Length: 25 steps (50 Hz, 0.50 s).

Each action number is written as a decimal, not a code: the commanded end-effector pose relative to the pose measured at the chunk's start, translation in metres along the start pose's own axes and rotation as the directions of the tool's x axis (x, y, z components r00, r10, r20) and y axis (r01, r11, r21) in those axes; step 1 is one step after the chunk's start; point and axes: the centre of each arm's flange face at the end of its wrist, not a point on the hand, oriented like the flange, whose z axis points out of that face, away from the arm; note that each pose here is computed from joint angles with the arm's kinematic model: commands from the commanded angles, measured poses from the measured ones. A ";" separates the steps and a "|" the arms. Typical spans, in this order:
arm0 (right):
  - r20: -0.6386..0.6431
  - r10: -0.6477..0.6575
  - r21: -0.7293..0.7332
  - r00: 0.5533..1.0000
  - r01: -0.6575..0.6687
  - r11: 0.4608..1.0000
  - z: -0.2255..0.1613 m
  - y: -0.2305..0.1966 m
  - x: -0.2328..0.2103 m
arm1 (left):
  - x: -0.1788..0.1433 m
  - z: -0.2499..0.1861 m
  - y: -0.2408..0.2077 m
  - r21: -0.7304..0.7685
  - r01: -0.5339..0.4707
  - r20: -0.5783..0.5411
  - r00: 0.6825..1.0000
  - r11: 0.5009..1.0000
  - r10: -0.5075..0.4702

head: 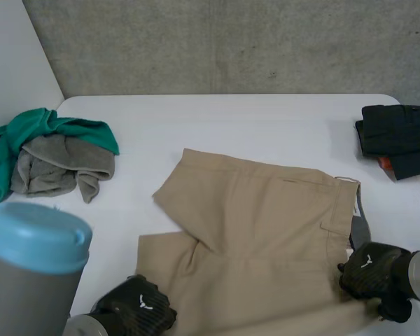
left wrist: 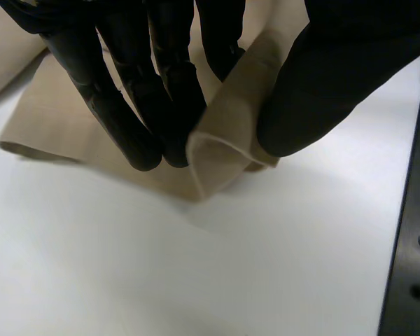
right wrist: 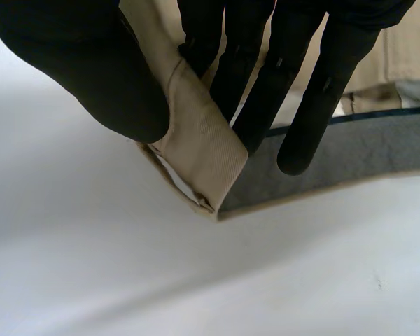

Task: Fold the laundry.

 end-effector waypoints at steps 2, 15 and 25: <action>-0.142 0.290 0.101 0.946 -0.278 0.955 0.020 -0.014 0.043 | -0.046 0.036 -0.048 0.140 0.046 0.249 0.965 0.989 -0.080; -0.494 0.419 0.434 0.762 -0.201 0.878 0.064 -0.042 0.099 | -0.132 0.133 -0.145 0.526 -0.128 0.524 0.827 0.841 -0.202; -0.714 0.365 0.459 0.597 0.005 0.889 0.121 -0.054 0.139 | -0.157 0.208 -0.156 0.529 -0.266 0.613 0.776 0.806 -0.146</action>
